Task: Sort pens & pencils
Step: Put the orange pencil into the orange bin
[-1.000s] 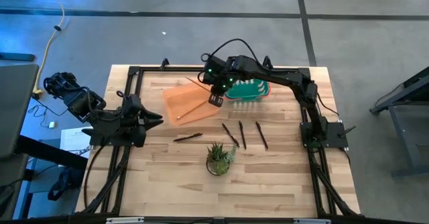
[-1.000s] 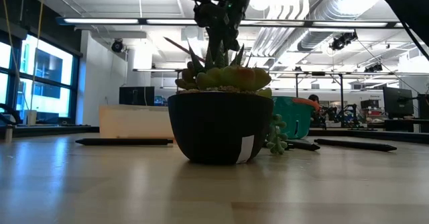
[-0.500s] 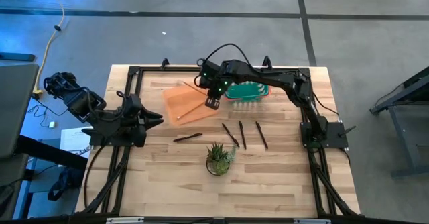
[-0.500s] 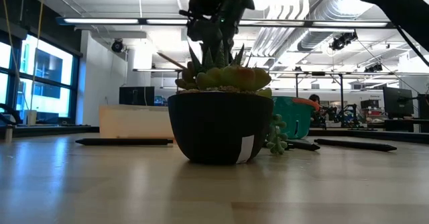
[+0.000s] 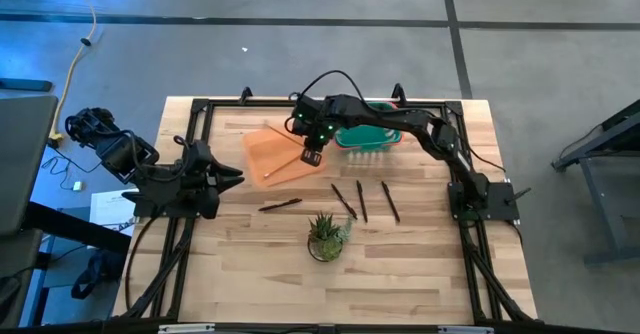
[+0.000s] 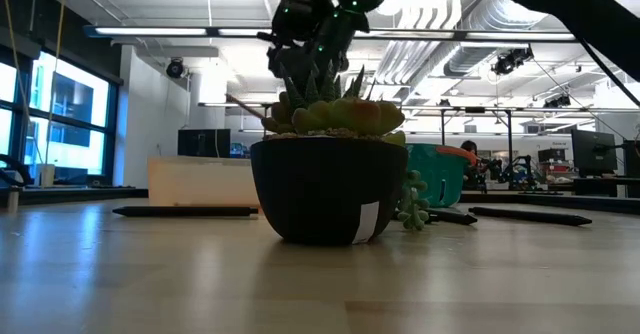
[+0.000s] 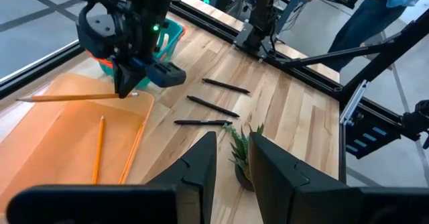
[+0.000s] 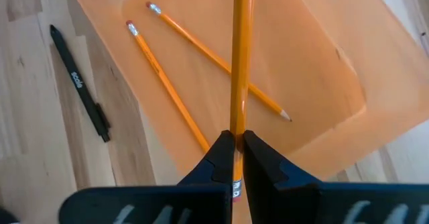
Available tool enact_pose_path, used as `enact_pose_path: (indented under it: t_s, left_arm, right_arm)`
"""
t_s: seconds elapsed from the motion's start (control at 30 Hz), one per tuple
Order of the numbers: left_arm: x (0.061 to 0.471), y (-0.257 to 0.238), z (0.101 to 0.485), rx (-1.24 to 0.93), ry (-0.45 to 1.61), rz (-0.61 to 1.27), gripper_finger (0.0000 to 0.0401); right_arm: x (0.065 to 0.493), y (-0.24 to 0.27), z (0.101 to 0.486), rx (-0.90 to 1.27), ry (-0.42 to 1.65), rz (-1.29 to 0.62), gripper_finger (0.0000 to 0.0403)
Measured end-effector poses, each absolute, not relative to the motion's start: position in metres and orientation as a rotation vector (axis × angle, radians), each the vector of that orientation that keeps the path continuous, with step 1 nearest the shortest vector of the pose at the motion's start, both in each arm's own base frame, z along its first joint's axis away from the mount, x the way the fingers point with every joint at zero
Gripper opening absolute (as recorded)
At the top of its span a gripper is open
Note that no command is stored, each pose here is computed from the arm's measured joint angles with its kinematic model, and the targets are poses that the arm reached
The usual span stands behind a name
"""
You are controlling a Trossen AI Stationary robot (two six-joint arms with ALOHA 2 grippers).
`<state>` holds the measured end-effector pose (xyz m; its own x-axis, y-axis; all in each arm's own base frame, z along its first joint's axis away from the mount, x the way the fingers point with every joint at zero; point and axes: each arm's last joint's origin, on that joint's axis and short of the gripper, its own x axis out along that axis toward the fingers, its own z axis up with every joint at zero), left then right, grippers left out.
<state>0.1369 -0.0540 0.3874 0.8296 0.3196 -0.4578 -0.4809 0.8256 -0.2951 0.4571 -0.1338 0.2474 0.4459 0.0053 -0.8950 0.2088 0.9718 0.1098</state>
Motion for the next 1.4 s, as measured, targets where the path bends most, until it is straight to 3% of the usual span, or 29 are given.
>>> enact_pose_path:
  t_s: [0.6,1.4]
  left_arm:
    - [0.137,-0.054,0.387,-0.417,0.405,0.438,0.0076]
    - [0.137,-0.053,0.388,-0.411,0.392,0.456,0.0076]
  right_arm:
    - [0.47,-0.128,0.209,0.115,1.19,-0.099,0.0]
    - [0.475,-0.126,0.198,-0.012,1.221,-0.074,0.0]
